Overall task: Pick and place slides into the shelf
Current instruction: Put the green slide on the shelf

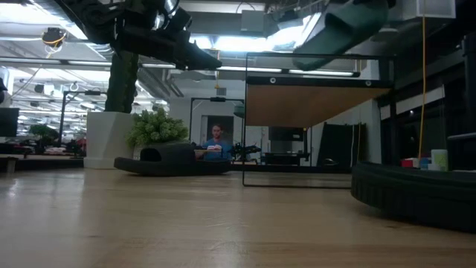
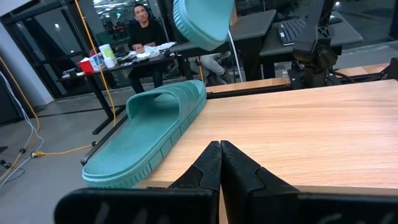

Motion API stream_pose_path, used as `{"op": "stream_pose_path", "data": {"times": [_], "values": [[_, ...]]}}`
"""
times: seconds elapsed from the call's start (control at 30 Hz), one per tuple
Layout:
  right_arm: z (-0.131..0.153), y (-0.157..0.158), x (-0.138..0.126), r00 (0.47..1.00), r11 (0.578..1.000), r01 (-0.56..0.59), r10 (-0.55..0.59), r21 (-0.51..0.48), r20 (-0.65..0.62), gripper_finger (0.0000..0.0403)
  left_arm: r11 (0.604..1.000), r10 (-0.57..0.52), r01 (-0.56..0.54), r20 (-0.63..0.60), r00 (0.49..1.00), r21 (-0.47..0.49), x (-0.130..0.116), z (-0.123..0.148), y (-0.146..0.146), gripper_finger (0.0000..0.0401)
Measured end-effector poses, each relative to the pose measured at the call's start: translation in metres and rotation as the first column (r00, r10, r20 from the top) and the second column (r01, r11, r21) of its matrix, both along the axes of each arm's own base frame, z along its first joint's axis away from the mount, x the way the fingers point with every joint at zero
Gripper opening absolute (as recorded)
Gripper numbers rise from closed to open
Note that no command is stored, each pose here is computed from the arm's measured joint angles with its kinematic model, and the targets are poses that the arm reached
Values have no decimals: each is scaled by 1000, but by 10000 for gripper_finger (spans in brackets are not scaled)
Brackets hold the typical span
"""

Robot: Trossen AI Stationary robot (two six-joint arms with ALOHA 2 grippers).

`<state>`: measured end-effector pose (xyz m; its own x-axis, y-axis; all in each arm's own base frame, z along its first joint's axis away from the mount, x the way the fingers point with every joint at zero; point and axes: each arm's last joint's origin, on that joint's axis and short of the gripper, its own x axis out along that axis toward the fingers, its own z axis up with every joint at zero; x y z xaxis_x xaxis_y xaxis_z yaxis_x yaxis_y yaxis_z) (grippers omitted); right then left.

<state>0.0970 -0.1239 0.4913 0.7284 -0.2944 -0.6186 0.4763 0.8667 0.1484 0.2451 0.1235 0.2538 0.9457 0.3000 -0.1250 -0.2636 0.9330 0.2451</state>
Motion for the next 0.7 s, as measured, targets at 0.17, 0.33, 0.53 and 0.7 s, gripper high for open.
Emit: {"op": "stream_pose_path", "data": {"times": [0.17,0.33,0.53,0.7], "values": [[5,4,12,997,999,-45,46,-20,56,6,1000,0,0,0,1000,0,0,0,0,0],[-8,6,28,996,997,-72,74,-35,42,6,1000,0,0,0,1000,0,0,0,0,0],[-48,0,51,993,991,-106,110,-80,39,6,1000,0,0,0,1000,0,0,0,0,0],[-73,3,63,985,989,-118,128,-92,115,6,1000,0,0,0,1000,0,0,0,0,0]]}}
